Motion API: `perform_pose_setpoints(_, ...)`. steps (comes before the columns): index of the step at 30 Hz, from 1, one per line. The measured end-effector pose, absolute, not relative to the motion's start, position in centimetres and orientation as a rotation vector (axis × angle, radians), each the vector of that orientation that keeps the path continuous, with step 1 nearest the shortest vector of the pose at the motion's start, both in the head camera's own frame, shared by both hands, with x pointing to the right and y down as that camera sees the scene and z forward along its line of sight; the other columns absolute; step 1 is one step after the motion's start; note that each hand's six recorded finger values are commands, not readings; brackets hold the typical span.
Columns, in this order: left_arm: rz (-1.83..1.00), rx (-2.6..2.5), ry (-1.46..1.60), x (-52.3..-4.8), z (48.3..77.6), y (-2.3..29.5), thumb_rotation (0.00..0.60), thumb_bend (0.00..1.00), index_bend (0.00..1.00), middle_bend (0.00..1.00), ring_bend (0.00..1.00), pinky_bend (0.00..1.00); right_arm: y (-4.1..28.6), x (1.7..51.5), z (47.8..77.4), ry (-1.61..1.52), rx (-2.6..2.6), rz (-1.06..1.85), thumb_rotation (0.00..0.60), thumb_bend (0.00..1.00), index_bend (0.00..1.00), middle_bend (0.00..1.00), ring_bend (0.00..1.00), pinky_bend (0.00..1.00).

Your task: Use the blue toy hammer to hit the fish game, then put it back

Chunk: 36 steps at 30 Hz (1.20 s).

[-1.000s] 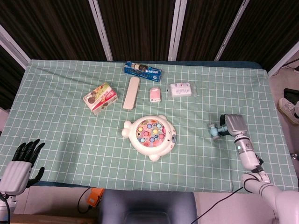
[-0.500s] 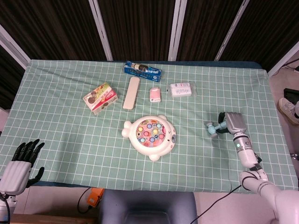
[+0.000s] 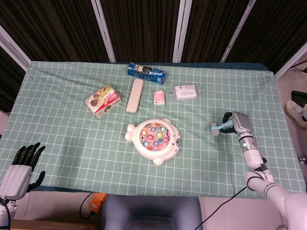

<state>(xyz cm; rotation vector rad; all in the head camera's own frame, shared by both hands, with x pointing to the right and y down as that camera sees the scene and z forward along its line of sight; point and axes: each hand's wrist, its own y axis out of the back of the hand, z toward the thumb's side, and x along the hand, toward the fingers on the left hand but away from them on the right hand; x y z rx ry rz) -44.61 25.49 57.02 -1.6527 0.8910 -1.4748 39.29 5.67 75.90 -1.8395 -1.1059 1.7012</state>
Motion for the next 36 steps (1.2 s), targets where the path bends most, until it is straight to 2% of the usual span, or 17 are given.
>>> perform_pose_setpoints(23, -1.485, -1.651, 0.879, -44.5, 57.4, 25.4, 0.6, 0.42, 0.0, 0.02, 0.0, 0.06, 4.3, 40.4, 76.1, -1.121, -1.781, 1.763, 0.6, 0.34, 0.66, 0.58, 0.62, 0.62)
perform_pose_setpoints(36, -1.492, -1.649, 0.871, -44.4, 57.7, 25.3, 0.6, 0.42, 0.0, 0.04, 0.0, 0.06, 3.2, 40.7, 76.4, -1.102, -1.745, 1.814, 0.6, 0.33, 0.57, 0.53, 0.57, 0.57)
